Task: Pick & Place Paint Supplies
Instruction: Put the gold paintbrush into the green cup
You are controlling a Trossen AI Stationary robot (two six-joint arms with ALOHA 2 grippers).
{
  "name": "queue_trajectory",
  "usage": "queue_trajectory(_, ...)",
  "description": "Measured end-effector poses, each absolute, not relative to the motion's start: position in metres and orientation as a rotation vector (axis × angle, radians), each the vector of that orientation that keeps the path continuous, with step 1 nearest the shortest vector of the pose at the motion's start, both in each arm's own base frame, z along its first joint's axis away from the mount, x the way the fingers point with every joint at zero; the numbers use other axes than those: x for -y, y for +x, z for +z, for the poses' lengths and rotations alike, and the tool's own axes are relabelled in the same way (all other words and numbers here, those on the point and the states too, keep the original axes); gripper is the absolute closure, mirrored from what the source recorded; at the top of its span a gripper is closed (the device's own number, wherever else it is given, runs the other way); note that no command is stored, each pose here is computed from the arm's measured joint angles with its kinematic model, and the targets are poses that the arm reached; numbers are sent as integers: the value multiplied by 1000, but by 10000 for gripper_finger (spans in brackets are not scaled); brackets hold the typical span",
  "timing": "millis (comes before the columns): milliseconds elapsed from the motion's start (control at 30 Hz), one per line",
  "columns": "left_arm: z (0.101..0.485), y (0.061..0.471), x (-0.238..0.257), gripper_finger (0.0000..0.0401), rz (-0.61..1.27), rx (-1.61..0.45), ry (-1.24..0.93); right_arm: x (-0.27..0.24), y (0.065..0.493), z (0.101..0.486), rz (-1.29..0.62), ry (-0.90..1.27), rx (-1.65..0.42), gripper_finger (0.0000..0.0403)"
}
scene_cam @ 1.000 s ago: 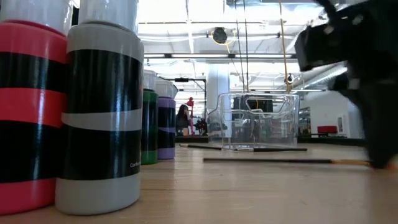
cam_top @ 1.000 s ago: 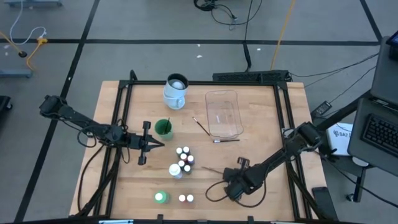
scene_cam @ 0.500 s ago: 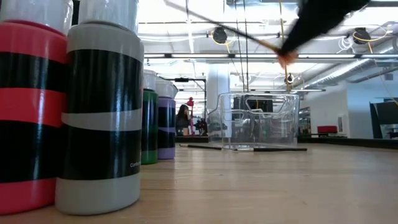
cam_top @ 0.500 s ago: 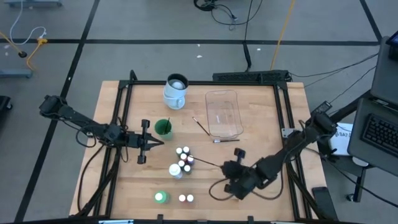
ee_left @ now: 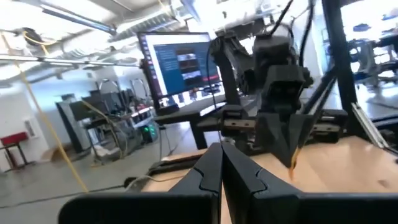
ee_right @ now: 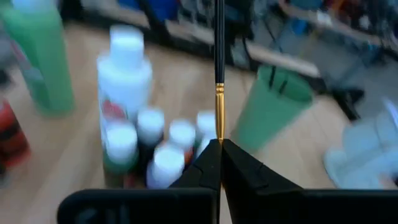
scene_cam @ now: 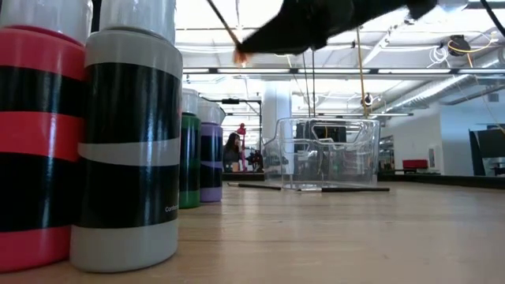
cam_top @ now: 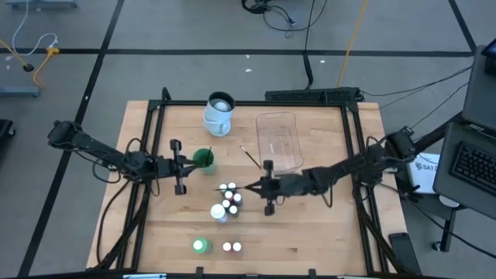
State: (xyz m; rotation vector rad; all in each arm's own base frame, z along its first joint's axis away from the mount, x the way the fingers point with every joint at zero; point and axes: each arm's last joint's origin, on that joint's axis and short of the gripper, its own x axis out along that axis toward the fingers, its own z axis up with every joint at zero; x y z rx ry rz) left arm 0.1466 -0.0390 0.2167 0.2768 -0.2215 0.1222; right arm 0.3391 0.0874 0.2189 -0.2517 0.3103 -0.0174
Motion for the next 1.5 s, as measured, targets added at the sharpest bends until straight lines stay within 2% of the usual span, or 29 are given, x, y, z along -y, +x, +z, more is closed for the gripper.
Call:
queue_trajectory(200, 217, 148, 35, 391, 132, 227, 154, -59, 334, 220, 108, -215, -136, 403)
queue_trajectory(367, 218, 152, 38, 383, 8, 221, 128, -53, 333, 216, 103, -220, -139, 403)
queue_trajectory(667, 256, 192, 52, 280, -35, 143, 141, -53, 333, 219, 98, -244, -85, 403)
queue_trajectory(900, 280, 219, 67, 239, -183, 144, 189, -51, 333, 220, 91, -274, -74, 403)
queue_trajectory(1500, 299, 241, 68, 229, -159, 159, 204, -46, 334, 220, 68, -231, -76, 403)
